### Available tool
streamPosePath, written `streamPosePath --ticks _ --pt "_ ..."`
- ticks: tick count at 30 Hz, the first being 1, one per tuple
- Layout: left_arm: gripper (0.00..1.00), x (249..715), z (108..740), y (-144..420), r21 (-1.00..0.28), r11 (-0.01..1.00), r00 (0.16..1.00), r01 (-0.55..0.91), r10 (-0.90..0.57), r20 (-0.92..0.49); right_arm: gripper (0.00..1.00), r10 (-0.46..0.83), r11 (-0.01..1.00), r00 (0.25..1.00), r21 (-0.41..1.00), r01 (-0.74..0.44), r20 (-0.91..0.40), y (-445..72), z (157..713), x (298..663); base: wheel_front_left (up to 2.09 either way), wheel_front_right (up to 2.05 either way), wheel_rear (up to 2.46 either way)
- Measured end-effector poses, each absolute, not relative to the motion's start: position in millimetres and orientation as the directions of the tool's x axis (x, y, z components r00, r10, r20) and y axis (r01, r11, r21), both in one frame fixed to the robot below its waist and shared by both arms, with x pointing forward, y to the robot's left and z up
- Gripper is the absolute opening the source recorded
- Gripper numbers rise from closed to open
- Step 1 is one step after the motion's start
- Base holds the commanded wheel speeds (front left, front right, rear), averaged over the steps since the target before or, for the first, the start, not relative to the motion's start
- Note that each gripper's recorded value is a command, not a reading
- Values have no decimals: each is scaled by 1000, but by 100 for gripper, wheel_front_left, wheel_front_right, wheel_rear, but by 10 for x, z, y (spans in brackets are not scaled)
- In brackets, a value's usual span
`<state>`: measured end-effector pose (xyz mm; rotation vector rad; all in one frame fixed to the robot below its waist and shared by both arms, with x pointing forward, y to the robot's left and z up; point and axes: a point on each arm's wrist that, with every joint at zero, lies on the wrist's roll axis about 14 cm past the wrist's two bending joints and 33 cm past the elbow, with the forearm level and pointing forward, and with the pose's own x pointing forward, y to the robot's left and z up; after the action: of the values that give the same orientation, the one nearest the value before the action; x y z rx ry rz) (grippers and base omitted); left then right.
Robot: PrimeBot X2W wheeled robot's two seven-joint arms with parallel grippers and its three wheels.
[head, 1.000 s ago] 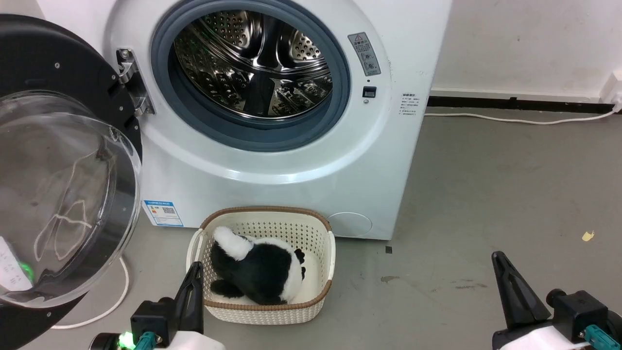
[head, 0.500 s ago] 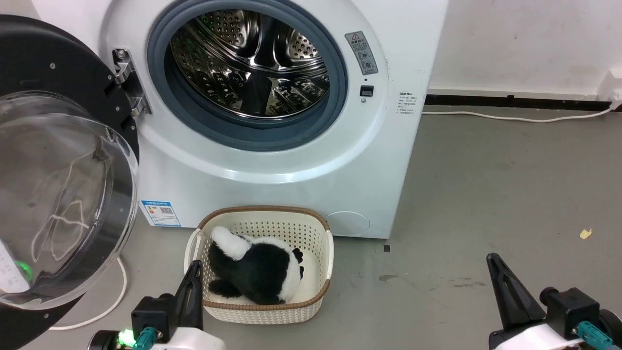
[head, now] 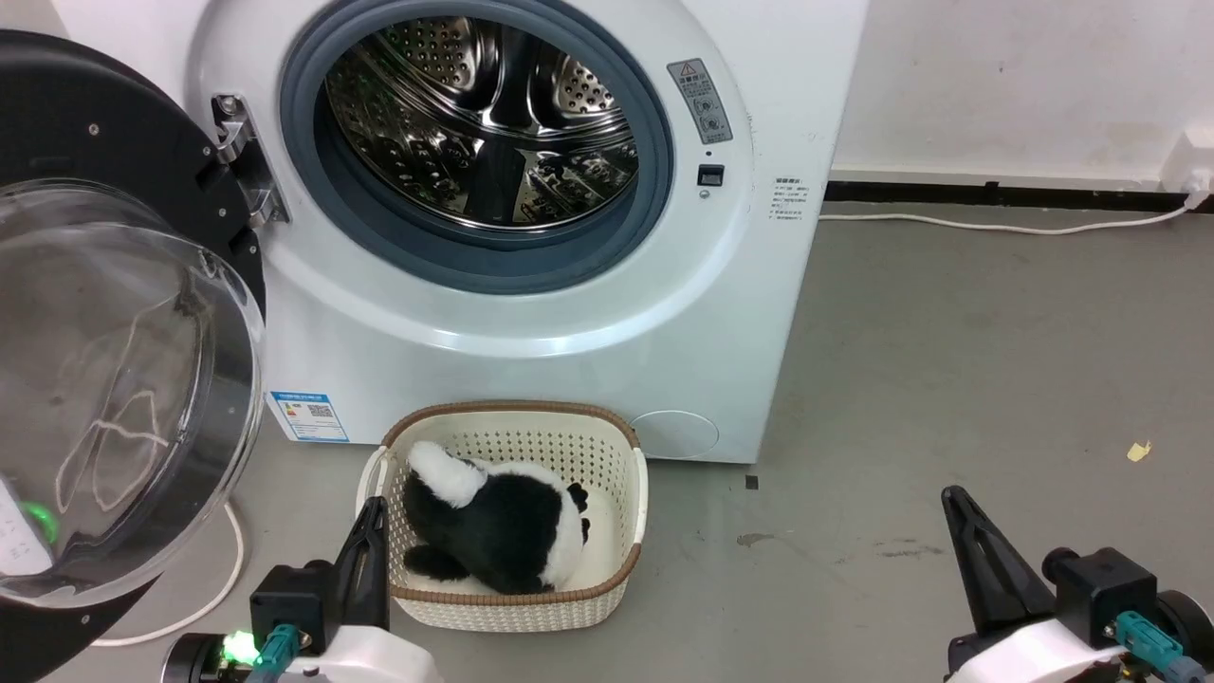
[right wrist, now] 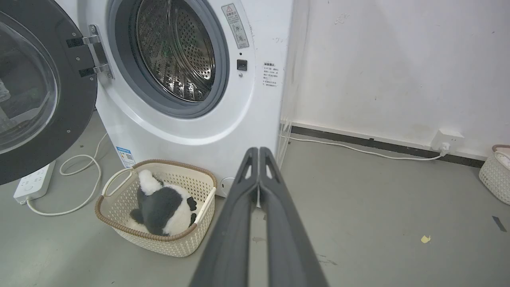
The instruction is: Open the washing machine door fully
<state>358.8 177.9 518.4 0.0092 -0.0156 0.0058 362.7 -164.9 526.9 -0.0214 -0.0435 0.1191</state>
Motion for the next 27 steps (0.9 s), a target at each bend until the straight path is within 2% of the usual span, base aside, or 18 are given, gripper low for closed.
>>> streamPosePath --ticks 27 --pt "0 3670 5220 1783 36 999 1000 -3 3 -5 0 123 992 992 -37 -123 -1 -1630 5237 3664 0 0 0"
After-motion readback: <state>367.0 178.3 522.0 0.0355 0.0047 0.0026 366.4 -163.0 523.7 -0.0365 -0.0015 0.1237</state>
